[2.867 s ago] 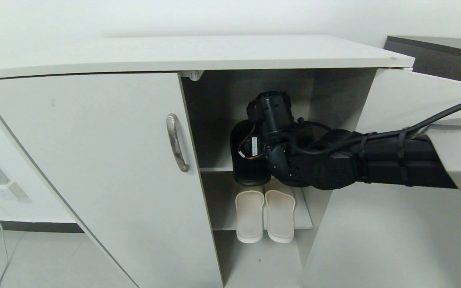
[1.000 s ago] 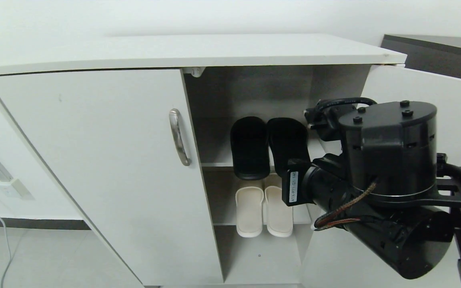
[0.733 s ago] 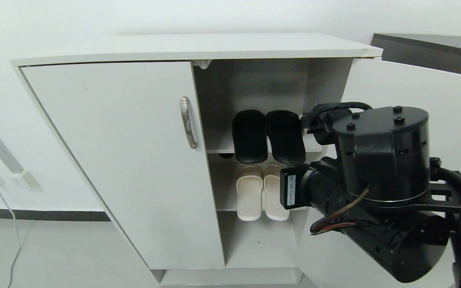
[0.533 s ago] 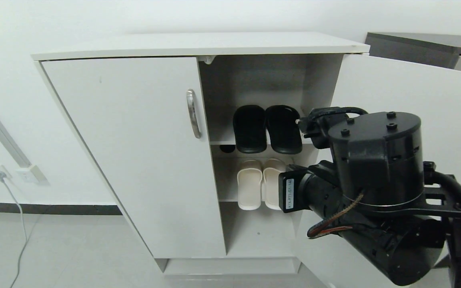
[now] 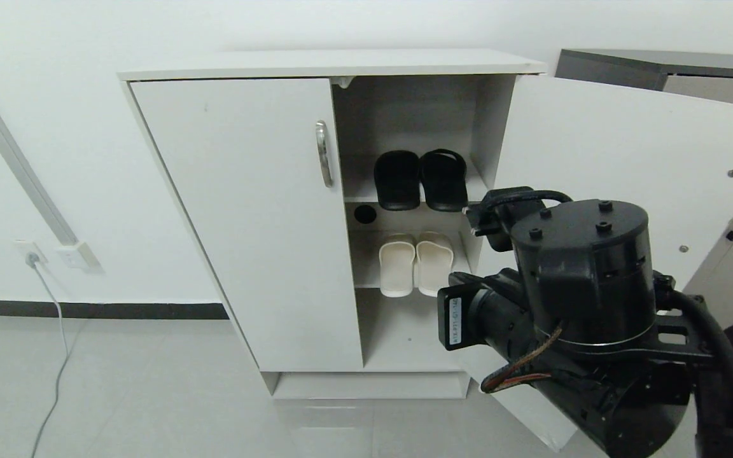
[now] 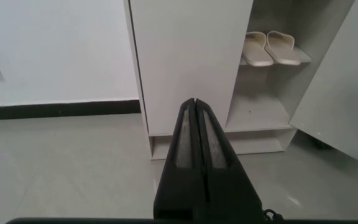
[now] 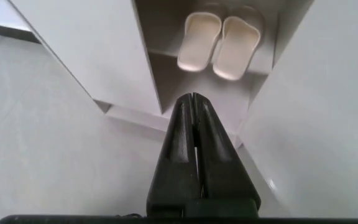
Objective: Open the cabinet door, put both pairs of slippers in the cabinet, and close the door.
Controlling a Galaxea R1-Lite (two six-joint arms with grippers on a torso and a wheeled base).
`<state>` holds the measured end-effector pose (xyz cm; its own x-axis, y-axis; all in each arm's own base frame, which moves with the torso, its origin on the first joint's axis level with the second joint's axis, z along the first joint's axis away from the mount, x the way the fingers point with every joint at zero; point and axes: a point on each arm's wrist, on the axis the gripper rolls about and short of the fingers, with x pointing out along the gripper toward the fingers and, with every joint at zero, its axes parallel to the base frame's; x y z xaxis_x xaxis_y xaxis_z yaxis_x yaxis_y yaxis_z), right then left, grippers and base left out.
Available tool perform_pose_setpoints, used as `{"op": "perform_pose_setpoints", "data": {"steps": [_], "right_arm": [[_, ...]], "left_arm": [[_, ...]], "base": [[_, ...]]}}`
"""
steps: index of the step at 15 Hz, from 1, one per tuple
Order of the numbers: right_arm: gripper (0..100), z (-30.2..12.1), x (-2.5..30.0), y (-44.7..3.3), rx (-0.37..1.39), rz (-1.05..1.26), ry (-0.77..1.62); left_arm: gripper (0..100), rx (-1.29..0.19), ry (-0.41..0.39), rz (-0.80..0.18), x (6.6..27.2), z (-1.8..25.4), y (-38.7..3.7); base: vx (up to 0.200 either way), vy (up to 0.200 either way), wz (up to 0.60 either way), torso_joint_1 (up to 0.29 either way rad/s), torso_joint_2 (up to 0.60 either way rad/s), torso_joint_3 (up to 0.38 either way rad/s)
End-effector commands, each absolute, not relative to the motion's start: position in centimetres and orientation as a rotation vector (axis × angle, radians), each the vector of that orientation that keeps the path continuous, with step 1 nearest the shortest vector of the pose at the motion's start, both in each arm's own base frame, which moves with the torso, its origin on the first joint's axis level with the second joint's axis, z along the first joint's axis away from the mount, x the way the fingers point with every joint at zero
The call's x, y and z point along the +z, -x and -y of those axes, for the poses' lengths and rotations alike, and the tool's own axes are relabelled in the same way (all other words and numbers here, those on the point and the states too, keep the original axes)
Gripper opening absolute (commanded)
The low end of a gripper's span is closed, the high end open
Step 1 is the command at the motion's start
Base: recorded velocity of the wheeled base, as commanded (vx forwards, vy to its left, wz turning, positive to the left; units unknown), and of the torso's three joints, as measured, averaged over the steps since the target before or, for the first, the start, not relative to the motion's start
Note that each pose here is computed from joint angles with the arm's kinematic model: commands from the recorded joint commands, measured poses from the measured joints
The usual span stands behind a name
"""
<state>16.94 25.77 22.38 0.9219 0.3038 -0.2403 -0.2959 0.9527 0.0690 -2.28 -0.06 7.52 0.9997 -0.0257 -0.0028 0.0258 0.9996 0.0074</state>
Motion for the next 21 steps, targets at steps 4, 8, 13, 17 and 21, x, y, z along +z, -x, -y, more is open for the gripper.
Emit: {"op": "perform_pose_setpoints", "data": {"steps": [4,8,13,17,21], "right_arm": [[0,-25.9,21.6,-17.0,0.306,-0.264,-0.015],[0,-25.6,21.5,-17.4,0.309,-0.273,-0.014],[0,-24.9,20.5,-18.0,0.305,-0.303,0.02],[0,-24.8,20.1,-18.0,0.31,-0.313,0.034],[0,-24.9,19.9,-18.2,0.306,-0.318,0.038]], "left_arm": [[0,-0.026,-0.008,-0.003,7.5,0.1,2.3],[0,-0.026,-0.008,-0.005,7.5,0.1,2.3],[0,-0.025,-0.006,-0.005,7.5,0.1,2.3],[0,-0.026,-0.006,-0.003,7.5,0.1,2.3],[0,-0.025,-0.006,-0.003,7.5,0.1,2.3]], "base": [[0.0,0.0,0.0,0.0,0.0,0.0],[0.0,0.0,0.0,0.0,0.0,0.0],[0.0,0.0,0.0,0.0,0.0,0.0],[0.0,0.0,0.0,0.0,0.0,0.0],[0.0,0.0,0.0,0.0,0.0,0.0]]}}
